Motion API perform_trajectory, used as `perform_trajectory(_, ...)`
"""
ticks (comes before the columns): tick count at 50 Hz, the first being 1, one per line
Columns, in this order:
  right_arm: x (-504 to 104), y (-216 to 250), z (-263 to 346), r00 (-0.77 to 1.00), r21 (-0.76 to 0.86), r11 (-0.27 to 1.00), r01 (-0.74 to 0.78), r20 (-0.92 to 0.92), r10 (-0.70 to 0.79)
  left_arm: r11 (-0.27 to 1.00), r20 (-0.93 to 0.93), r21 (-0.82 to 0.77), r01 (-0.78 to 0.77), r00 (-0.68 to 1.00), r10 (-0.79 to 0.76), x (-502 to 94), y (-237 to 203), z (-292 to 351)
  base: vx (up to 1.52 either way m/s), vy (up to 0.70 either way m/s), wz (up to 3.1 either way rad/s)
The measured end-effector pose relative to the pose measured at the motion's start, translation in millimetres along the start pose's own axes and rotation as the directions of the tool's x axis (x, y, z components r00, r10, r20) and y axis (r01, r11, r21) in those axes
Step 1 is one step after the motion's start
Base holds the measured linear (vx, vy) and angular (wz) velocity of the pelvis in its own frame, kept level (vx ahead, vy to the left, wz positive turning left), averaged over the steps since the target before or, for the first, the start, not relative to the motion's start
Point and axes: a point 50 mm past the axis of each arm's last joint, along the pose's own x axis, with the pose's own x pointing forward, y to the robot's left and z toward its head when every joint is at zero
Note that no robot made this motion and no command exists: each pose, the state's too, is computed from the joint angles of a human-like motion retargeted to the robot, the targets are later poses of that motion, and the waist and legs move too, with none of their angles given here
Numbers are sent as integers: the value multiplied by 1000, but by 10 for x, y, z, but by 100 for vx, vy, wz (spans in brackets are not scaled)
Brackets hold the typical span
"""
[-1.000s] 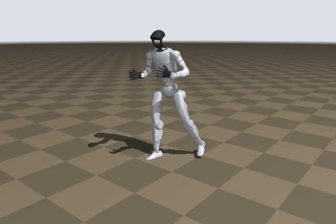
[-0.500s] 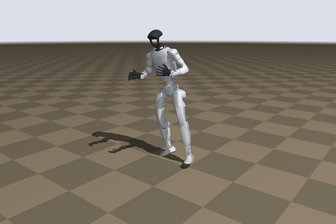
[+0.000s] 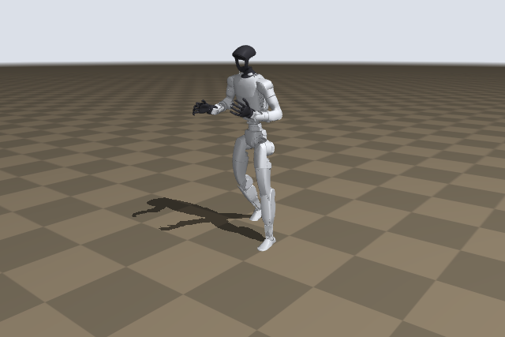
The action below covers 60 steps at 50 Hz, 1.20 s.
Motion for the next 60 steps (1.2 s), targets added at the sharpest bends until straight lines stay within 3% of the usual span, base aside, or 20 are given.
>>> perform_trajectory(18,18,58,123,1000,251,968,14,2,-15,982,18,-49,181,983,-180,142,-446,-35,32,19,49)
perform_trajectory(28,61,0,170,998,321,945,59,12,-66,978,-11,4,210,978,-210,47,-383,-86,35,-16,44)
perform_trajectory(30,72,-10,216,992,470,874,123,-25,-126,979,-20,-5,203,979,-203,40,-372,-98,38,-21,25)
perform_trajectory(48,14,-242,176,986,345,926,155,5,-166,994,-164,-37,104,980,-108,-204,-203,-240,44,-18,28)
perform_trajectory(60,32,-245,131,984,263,950,171,0,-178,993,-85,-93,72,993,-80,-88,-272,-171,30,-18,-47)
